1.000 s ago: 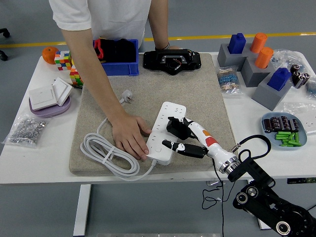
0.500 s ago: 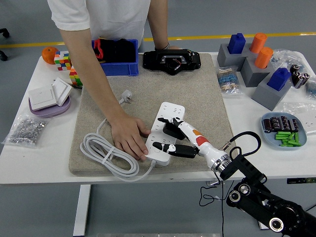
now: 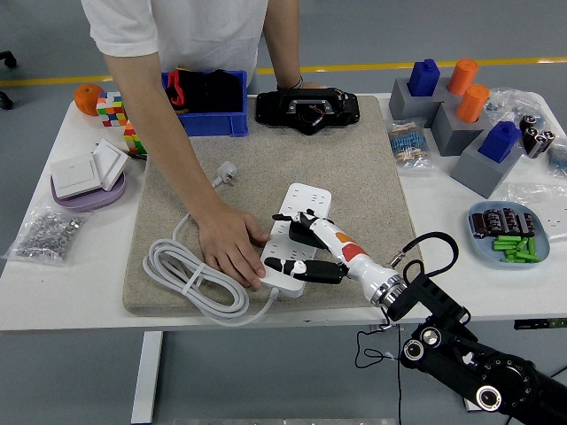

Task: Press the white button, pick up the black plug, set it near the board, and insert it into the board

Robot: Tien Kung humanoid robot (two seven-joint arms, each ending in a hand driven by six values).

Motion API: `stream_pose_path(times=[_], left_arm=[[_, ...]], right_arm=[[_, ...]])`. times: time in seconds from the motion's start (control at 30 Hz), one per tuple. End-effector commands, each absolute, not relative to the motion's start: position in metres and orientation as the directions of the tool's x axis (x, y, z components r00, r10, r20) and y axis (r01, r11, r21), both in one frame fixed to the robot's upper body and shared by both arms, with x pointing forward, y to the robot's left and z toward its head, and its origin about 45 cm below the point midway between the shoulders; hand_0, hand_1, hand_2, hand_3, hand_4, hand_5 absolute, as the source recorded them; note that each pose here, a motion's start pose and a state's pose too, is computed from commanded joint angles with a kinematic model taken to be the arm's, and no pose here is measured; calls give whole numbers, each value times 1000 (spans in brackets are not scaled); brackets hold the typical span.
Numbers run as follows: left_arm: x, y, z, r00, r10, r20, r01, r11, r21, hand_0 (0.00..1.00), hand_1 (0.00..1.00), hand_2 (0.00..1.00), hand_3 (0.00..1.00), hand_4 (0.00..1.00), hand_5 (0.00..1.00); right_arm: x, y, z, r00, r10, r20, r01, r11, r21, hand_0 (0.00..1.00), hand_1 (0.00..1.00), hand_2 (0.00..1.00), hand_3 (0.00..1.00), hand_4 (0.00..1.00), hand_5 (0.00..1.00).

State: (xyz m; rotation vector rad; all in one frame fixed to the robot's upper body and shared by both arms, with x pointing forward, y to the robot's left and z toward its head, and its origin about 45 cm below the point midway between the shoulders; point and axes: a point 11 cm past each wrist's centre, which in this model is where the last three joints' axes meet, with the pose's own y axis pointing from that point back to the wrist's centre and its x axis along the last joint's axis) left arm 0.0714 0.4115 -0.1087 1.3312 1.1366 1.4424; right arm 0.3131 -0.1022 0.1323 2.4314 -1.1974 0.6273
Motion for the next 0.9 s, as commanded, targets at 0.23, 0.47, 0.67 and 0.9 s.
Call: stream_pose_path(times=[0.23,0.47,0.67,0.9], left_arm=[[72,413,-108,-74,970,231,-5,-232,973,705,663,583,679,657,276],[70,413,-108,-69,970,232,0,-233,973,706,663,583,679,657,277],[67,413,-109,-66,970,233,5,-233,973,705,663,583,678,657,277],[67,413,-109,-67,970,232,6,-232,973,705,663,584,679,657,276]], right_arm=[[313,-106,126,552,-637,538,-806,-574,147,990,926,872,833,998,750],[316,-104,144,524,-662,536,-814,-574,87,990,924,869,832,998,749],[319,-105,165,489,-689,535,-824,-566,25,990,922,868,831,998,748],[324,-116,189,427,-728,537,-846,-532,-48,989,916,854,827,998,748]])
